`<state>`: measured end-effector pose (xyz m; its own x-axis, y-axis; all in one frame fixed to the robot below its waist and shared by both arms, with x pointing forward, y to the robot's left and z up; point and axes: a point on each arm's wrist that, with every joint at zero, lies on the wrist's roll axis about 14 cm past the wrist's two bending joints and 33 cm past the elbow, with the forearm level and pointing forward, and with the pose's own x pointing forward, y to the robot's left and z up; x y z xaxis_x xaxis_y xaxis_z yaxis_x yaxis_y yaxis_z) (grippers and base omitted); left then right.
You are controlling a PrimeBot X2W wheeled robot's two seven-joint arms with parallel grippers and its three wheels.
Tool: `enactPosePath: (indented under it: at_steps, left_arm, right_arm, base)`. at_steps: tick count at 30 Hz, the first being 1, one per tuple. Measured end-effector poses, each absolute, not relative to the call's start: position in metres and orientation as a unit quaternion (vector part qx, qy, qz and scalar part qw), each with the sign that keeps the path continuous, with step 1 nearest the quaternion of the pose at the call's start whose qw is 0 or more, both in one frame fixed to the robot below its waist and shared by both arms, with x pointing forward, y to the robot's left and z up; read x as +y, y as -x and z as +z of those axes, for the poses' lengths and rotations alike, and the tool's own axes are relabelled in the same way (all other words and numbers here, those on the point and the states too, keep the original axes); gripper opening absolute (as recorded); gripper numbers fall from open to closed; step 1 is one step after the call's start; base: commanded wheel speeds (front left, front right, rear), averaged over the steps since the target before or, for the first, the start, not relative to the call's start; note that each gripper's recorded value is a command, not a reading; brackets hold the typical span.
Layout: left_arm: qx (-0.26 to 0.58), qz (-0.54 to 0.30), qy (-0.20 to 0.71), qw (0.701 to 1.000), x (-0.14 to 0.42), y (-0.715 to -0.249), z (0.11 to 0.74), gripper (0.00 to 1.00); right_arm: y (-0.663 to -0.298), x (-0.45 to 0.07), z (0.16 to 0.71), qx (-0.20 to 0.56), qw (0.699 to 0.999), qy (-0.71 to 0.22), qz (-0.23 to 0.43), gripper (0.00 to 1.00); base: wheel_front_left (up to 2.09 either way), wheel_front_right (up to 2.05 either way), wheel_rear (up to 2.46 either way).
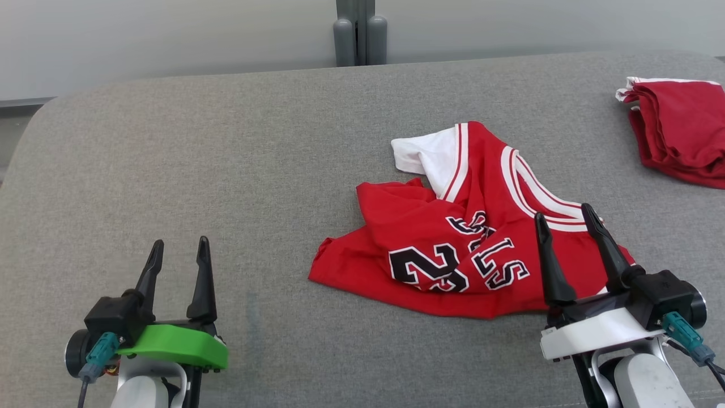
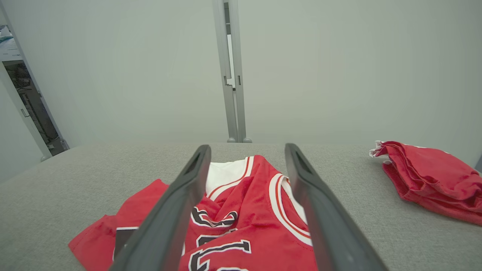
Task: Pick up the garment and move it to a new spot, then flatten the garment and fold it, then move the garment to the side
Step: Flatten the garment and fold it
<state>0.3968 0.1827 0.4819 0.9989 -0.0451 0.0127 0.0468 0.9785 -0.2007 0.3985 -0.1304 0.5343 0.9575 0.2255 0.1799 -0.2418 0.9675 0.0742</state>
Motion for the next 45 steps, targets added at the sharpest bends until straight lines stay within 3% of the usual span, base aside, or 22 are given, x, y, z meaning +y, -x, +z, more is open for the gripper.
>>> enactPosePath:
  at_steps: [6,13,29,30,31,32,36,45]
  left_arm:
    - [0.006,-0.051,0.094,0.994,0.164,-0.4,0.477,1.0]
    - [0.031,-0.145,0.084,0.985,0.103,-0.41,0.466,1.0]
    - [0.187,-0.241,0.07,0.95,0.045,-0.405,0.375,1.0]
    - [0.189,-0.243,0.072,0.949,0.043,-0.405,0.374,0.53]
    - [0.19,-0.246,0.074,0.948,0.04,-0.405,0.375,0.11]
    - [0.19,-0.25,0.074,0.947,0.038,-0.404,0.375,0.0]
    - [0.186,-0.252,0.083,0.946,0.035,-0.401,0.381,0.0]
    - [0.093,-0.214,0.11,0.966,0.064,-0.405,0.438,0.0]
  right_arm:
    - [-0.399,-0.133,0.532,-0.083,0.989,-0.044,0.115,1.0]
    - [-0.404,-0.134,0.533,-0.085,0.989,-0.041,0.113,1.0]
    - [-0.408,-0.168,0.51,-0.053,0.996,-0.034,0.061,1.0]
    - [-0.408,-0.17,0.51,-0.052,0.996,-0.033,0.059,1.0]
    - [-0.408,-0.172,0.51,-0.052,0.997,-0.032,0.057,1.0]
    - [-0.408,-0.172,0.51,-0.052,0.997,-0.032,0.056,1.0]
    - [-0.408,-0.168,0.514,-0.057,0.996,-0.034,0.063,1.0]
    - [-0.406,-0.15,0.518,-0.063,0.993,-0.042,0.087,1.0]
  base:
    - [0.0,0.0,0.0]
    - [0.0,0.0,0.0]
    - [0.0,0.0,0.0]
    - [0.0,0.0,0.0]
    - [0.0,0.0,0.0]
    - [0.0,0.0,0.0]
    - [0.0,0.0,0.0]
    - [0.0,0.0,0.0]
